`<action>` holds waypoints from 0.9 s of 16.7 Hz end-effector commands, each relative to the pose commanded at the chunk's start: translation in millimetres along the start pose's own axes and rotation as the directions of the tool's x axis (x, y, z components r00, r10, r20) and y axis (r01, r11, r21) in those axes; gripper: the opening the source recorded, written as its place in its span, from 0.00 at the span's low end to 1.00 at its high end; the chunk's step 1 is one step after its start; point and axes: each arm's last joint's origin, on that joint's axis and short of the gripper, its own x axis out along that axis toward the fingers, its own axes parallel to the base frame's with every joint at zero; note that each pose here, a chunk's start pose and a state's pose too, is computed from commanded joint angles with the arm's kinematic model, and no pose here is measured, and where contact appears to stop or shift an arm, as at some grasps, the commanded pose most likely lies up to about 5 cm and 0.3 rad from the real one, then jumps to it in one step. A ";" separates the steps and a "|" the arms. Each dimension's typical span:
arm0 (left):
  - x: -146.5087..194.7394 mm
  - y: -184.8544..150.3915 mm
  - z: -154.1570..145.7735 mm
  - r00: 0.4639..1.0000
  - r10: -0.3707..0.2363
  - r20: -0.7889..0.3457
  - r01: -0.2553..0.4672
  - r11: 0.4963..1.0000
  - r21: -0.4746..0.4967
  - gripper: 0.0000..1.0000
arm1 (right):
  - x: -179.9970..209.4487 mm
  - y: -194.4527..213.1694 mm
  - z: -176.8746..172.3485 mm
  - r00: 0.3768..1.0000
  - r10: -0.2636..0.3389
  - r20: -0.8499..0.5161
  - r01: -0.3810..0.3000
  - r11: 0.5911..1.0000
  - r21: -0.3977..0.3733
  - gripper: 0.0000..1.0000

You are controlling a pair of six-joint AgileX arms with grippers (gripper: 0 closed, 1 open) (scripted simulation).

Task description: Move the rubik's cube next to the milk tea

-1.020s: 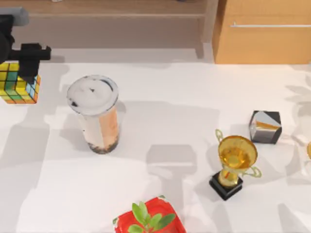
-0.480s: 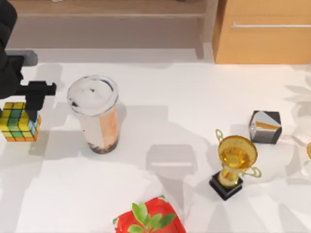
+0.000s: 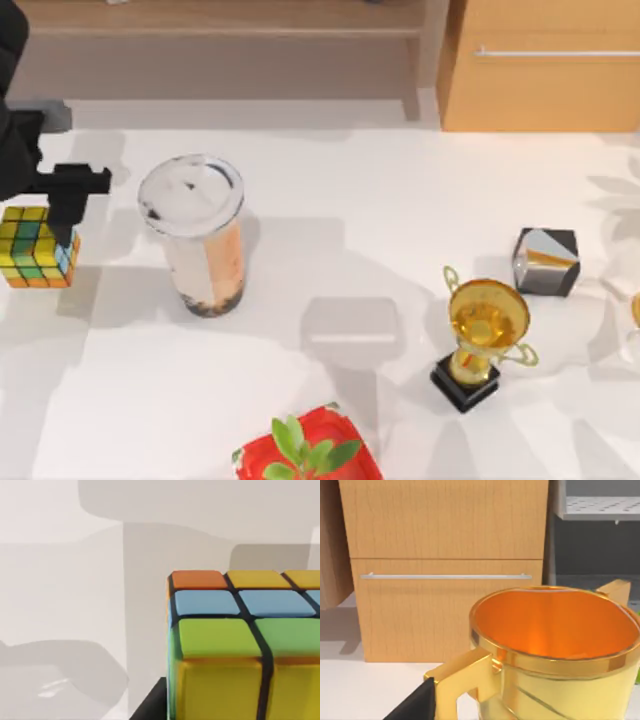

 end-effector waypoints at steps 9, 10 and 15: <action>-7.7 3.1 2.7 0.998 0.004 0.064 -0.003 1.000 -0.010 0.00 | 0.0 0.0 0.0 1.000 0.000 0.000 0.000 1.000 0.000 1.00; -7.1 2.7 2.8 0.998 0.003 0.065 -0.003 1.000 -0.009 0.00 | 0.0 0.0 0.0 1.000 0.000 0.000 0.000 1.000 0.000 1.00; 5.5 -1.9 1.8 0.999 -0.003 0.034 0.002 1.000 0.002 0.00 | 0.0 0.0 0.0 1.000 0.000 0.000 0.000 1.000 0.000 1.00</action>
